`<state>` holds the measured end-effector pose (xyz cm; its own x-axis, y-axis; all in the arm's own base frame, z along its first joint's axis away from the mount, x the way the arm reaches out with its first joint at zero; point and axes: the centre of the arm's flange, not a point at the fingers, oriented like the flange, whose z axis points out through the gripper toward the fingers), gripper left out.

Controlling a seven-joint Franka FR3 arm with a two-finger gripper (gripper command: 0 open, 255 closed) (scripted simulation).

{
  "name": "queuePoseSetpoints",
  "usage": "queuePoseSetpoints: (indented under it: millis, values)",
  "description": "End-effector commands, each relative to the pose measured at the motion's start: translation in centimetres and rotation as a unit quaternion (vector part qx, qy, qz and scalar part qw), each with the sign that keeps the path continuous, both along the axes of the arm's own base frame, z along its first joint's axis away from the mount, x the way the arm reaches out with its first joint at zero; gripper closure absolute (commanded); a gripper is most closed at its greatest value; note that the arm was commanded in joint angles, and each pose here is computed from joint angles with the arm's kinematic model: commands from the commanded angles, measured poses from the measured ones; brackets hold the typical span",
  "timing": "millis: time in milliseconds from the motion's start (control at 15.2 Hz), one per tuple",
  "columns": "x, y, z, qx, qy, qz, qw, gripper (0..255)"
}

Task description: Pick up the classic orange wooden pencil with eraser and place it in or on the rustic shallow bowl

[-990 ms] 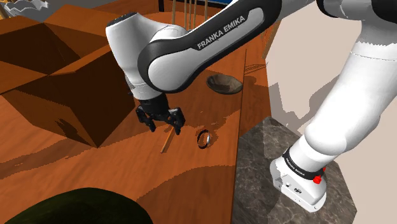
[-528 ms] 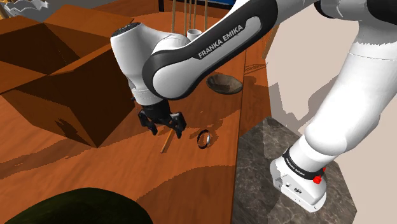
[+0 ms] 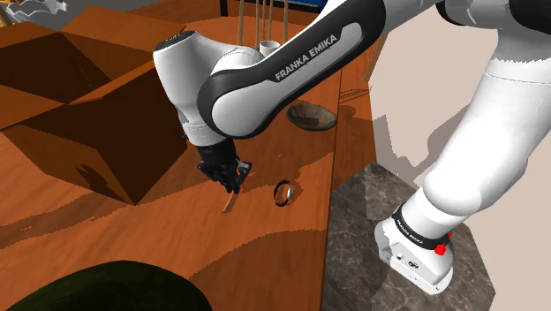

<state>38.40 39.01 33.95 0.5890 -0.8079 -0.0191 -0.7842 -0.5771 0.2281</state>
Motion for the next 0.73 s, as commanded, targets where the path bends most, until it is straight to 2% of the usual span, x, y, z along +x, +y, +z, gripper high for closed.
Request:
queuePoseSetpoints:
  millis: [0,264,660]
  values:
    - [0.0,0.0,0.0,0.0,0.0,0.0,1.0,255]
    - [0.0,0.0,0.0,0.0,0.0,0.0,1.0,255]
    - [0.0,0.0,3.1,0.0,0.0,0.0,1.0,255]
